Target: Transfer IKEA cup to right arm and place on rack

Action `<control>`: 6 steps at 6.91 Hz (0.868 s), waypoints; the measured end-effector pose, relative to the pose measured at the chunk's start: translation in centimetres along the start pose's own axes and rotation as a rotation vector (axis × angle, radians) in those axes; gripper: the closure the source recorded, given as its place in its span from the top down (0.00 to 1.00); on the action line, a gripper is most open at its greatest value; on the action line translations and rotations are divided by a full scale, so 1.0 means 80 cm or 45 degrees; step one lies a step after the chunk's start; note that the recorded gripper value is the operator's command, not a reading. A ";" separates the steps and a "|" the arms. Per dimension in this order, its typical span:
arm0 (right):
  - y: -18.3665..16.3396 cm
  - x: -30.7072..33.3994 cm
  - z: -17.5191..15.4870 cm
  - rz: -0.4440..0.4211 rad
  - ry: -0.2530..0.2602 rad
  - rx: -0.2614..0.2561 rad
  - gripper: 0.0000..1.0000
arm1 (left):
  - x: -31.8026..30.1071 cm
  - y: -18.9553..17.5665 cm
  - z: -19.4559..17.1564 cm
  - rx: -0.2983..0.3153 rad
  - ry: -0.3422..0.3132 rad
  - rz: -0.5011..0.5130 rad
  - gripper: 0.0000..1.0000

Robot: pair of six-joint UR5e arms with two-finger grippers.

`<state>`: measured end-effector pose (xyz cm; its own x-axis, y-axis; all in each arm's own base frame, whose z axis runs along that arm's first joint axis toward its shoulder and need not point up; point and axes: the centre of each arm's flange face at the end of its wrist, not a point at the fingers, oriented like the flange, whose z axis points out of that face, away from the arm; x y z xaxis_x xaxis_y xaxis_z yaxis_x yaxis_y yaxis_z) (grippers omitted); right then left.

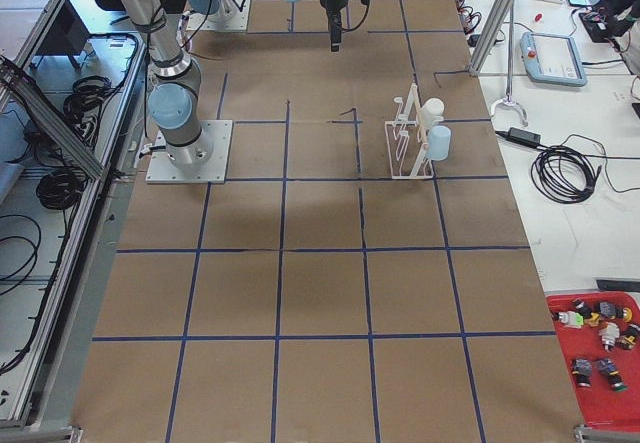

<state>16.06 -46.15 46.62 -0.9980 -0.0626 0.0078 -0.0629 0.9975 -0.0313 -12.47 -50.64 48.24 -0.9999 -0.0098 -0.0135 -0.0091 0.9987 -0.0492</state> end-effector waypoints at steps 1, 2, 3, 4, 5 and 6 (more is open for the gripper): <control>-0.002 0.012 0.001 0.025 -0.008 -0.002 1.00 | 0.000 0.000 0.000 -0.001 0.000 0.000 1.00; -0.006 0.032 0.003 0.070 -0.023 -0.006 1.00 | 0.000 0.000 0.000 -0.001 0.000 0.001 1.00; -0.008 0.043 0.004 0.092 -0.030 -0.008 1.00 | 0.000 0.000 0.000 -0.001 0.000 0.001 1.00; -0.006 0.045 0.005 0.098 -0.036 -0.016 1.00 | 0.000 0.000 0.000 -0.001 0.001 0.001 1.00; -0.002 0.041 0.008 0.091 -0.042 -0.030 1.00 | 0.000 0.000 0.000 -0.001 0.001 0.001 1.00; 0.004 0.024 0.008 0.058 -0.043 -0.031 1.00 | 0.000 0.000 0.000 -0.001 0.001 0.001 1.00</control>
<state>14.12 -45.99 46.02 -0.9995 -0.0177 -0.0265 -0.0175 0.9998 -0.0067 -12.51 -50.64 48.22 -0.9999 -0.0092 -0.0131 -0.0086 0.9988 -0.0487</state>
